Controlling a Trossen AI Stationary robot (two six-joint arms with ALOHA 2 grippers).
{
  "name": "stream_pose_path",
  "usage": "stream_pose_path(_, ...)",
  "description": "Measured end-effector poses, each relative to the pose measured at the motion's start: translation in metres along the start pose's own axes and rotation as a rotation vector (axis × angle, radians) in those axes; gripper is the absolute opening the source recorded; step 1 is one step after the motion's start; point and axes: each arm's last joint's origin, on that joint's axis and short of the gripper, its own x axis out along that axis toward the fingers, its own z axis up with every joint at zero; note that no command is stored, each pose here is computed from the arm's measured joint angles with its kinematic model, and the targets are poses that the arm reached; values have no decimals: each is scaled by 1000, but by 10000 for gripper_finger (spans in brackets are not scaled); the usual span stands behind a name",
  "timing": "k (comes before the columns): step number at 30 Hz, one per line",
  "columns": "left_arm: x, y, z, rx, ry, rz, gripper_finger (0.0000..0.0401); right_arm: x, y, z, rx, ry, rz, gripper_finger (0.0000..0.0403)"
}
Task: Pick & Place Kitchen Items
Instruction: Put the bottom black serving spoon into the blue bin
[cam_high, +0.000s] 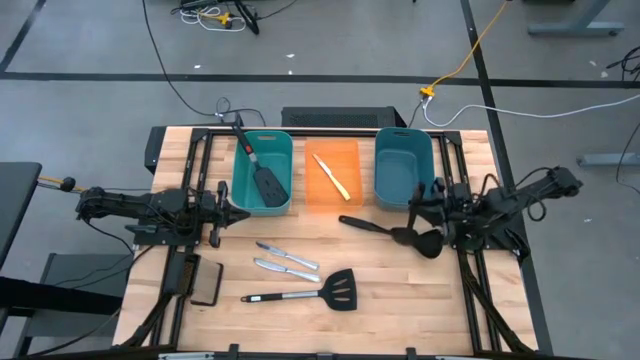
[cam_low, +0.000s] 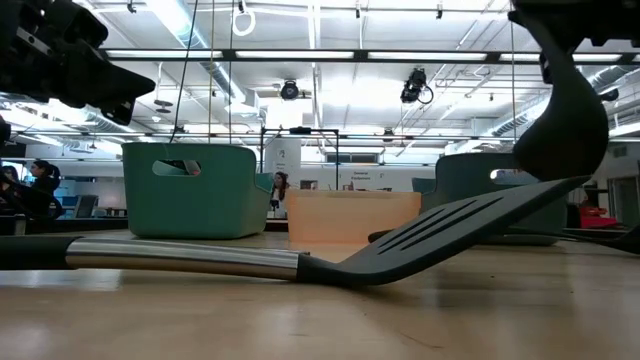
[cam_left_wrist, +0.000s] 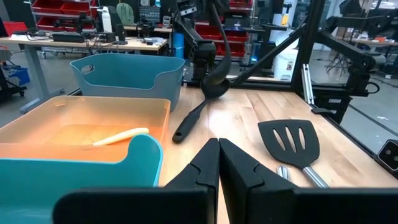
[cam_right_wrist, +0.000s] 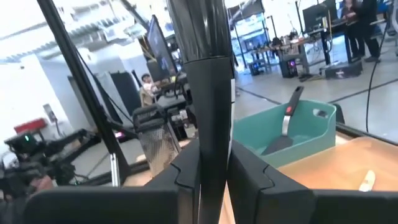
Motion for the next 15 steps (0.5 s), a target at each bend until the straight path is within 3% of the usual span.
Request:
stream_pose_path(8, 0, 0, 0, 3, 1, 0, 13, -6, -3, 7, 18, -56, -14, 55)
stream_pose_path(15, 0, 0, 0, 2, 1, 1, 13, 14, 21, 54, -66, -84, -15, 55)
